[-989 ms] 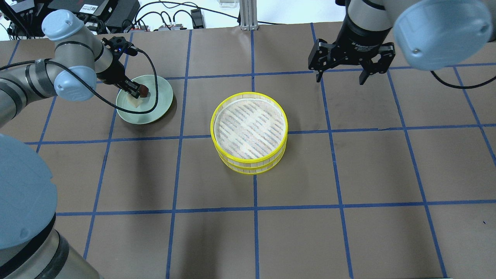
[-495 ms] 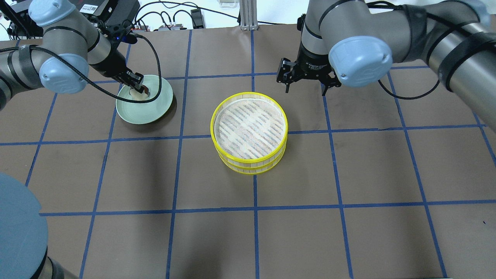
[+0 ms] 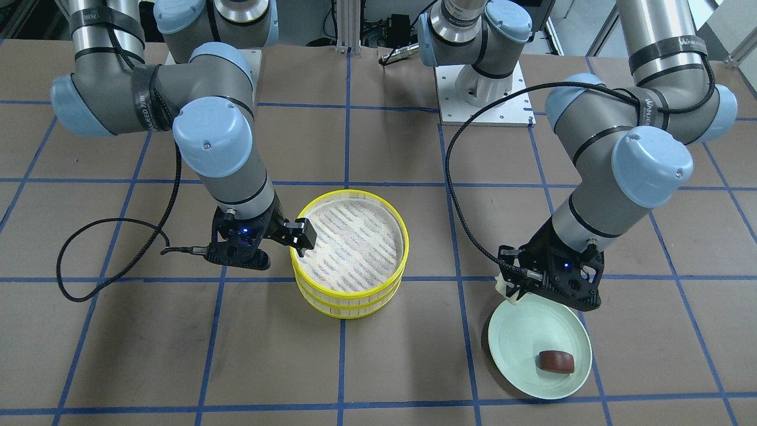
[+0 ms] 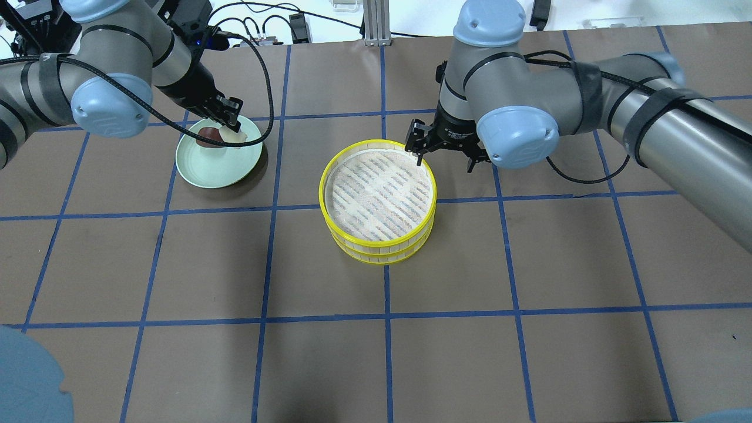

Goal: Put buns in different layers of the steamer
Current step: 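Move the right gripper to the steamer's top tier rim and grasp it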

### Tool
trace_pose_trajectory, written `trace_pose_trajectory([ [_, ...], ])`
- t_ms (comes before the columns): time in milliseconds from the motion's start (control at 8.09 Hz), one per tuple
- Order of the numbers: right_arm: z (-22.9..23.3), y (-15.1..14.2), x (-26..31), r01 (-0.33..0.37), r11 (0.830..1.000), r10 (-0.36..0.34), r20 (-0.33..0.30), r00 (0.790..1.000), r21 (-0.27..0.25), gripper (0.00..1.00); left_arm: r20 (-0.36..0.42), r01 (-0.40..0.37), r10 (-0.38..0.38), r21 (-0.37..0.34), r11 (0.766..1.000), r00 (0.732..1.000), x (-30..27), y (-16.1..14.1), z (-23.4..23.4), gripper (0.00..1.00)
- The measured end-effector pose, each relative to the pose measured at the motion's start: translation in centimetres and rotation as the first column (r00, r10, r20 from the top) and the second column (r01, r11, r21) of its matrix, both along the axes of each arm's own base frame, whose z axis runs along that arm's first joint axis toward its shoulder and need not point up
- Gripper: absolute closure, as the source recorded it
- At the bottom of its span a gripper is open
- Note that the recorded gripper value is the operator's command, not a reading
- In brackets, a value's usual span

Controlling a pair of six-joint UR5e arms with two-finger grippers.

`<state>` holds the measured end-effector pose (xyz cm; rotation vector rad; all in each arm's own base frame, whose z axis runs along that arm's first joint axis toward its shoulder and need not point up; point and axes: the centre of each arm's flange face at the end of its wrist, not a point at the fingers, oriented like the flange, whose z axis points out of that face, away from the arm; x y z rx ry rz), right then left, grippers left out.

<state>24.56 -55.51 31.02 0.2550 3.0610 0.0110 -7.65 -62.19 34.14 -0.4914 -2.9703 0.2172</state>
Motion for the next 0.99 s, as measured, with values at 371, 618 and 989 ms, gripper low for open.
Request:
trace_pose_trajectory([
  [371, -2.1, 0.6, 1.8, -0.015, 0.999, 0.015, -0.007, 1.000, 0.031, 0.15, -0.013, -0.047, 0.047, -0.021, 0.999, 0.999, -3.6, 1.4, 2.5, 1.00],
  [618, -2.7, 0.7, 1.9, -0.014, 0.999, 0.014, -0.010, 1.000, 0.043, 0.48, -0.013, -0.056, 0.056, -0.010, 0.998, 0.998, -3.6, 2.1, 3.0, 1.00],
  [989, -2.9, 0.9, 1.9, -0.021, 0.998, 0.022, -0.011, 1.000, 0.055, 0.93, -0.015, -0.066, 0.066, -0.012, 0.998, 0.998, -3.2, 2.5, 3.6, 1.00],
])
